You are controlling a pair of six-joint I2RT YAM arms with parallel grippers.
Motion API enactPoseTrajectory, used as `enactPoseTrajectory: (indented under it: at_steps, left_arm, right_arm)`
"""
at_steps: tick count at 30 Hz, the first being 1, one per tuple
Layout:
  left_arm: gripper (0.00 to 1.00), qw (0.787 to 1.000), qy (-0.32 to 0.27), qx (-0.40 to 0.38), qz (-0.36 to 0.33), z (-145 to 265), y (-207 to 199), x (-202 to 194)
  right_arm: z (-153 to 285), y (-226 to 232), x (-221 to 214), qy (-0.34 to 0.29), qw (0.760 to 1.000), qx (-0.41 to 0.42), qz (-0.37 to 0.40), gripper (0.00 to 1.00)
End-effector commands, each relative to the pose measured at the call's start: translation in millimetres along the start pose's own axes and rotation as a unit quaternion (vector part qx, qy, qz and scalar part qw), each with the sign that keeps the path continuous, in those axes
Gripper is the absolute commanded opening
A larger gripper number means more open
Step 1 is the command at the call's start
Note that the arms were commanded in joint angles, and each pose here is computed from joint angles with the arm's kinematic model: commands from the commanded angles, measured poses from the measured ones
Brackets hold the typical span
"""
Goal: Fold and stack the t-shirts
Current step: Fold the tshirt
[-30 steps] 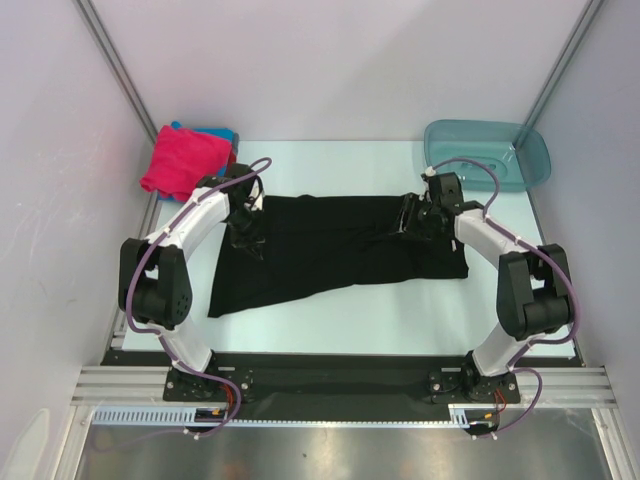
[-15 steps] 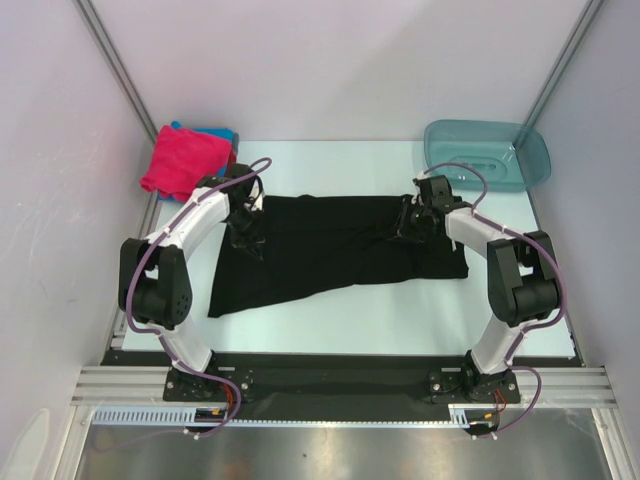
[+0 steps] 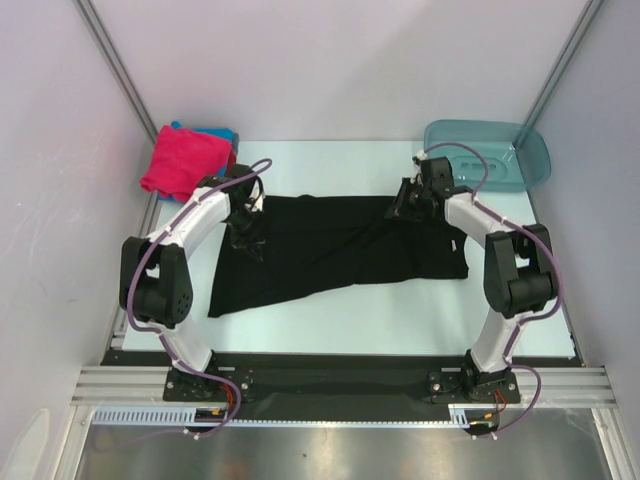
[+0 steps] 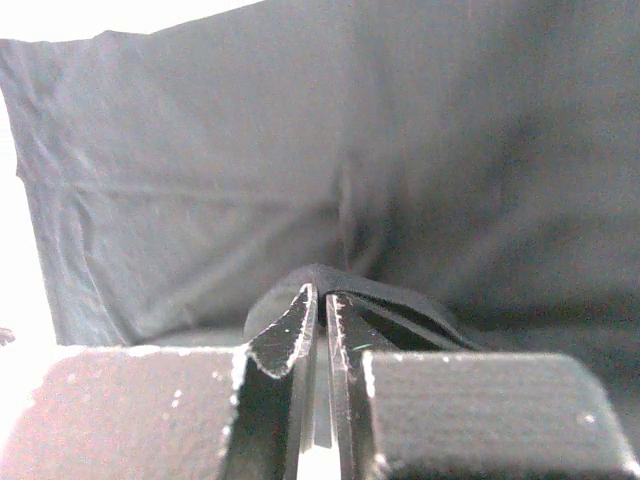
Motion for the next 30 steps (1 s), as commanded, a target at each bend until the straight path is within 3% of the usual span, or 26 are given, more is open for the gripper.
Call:
enactPoseTrajectory:
  at_steps: [1, 5, 8, 9, 11, 14, 16, 17, 18, 21, 25, 27, 30]
  left_arm:
    - [0.17, 1.0, -0.01, -0.007, -0.001, 6, -3, 6]
    - [0.17, 1.0, -0.01, -0.004, -0.001, 6, -2, 7]
    - [0.17, 1.0, -0.004, -0.005, -0.001, 3, -1, 6]
    - [0.15, 1.0, -0.003, -0.007, -0.001, 3, -2, 5]
    - [0.14, 1.0, 0.0, -0.006, -0.002, 2, -1, 4]
    - [0.14, 1.0, 0.004, -0.004, -0.001, 0, 0, 3]
    - [0.14, 1.0, 0.006, -0.005, -0.002, -1, 0, 3]
    - [0.14, 1.0, 0.008, -0.006, -0.001, -2, 0, 2]
    - [0.14, 1.0, 0.01, -0.006, -0.002, -2, 0, 2]
    - [0.14, 1.0, 0.01, -0.007, -0.003, -2, 0, 2]
    - [0.15, 1.0, 0.011, -0.008, -0.003, -3, 0, 2]
    - [0.14, 1.0, 0.011, -0.011, -0.003, -3, -1, 2]
    - [0.15, 1.0, 0.013, -0.014, -0.004, -4, -1, 2]
  right_arm:
    - [-13, -3, 29, -0.034, 0.999, 0.008, 0.017, 0.08]
    - [-35, -8, 47, -0.039, 0.999, 0.011, 0.015, 0.08]
    - [-52, -10, 55, -0.028, 0.999, 0.018, 0.012, 0.28]
    - [-54, -10, 57, -0.028, 0.999, 0.018, 0.016, 0.3]
    - [-55, -10, 63, -0.035, 0.999, 0.013, 0.021, 0.23]
    - [-51, -9, 67, -0.043, 0.999, 0.017, 0.026, 0.01]
    - [-46, -8, 68, -0.044, 0.998, 0.014, 0.033, 0.0]
    - [-43, -10, 65, -0.035, 0.999, 0.008, 0.031, 0.03]
    - [-36, -9, 66, -0.039, 0.999, -0.002, 0.034, 0.22]
    - [-20, -20, 53, -0.033, 0.998, -0.044, 0.032, 0.39]
    - [18, -35, 42, -0.039, 0.991, -0.128, 0.032, 0.41]
    - [28, -48, 22, -0.01, 0.983, -0.182, 0.032, 0.41]
    - [45, -52, 8, -0.012, 0.977, -0.21, 0.033, 0.41]
Point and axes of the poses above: each gripper's point midway between its finger pads, its own z axis back along the fingers, its own y axis along the line the jaws close on, x = y × z, the point moved 8 cm from there along z, back along the fingers, and after that the axes turned 13 degrees about z, right-handed, at the moved point
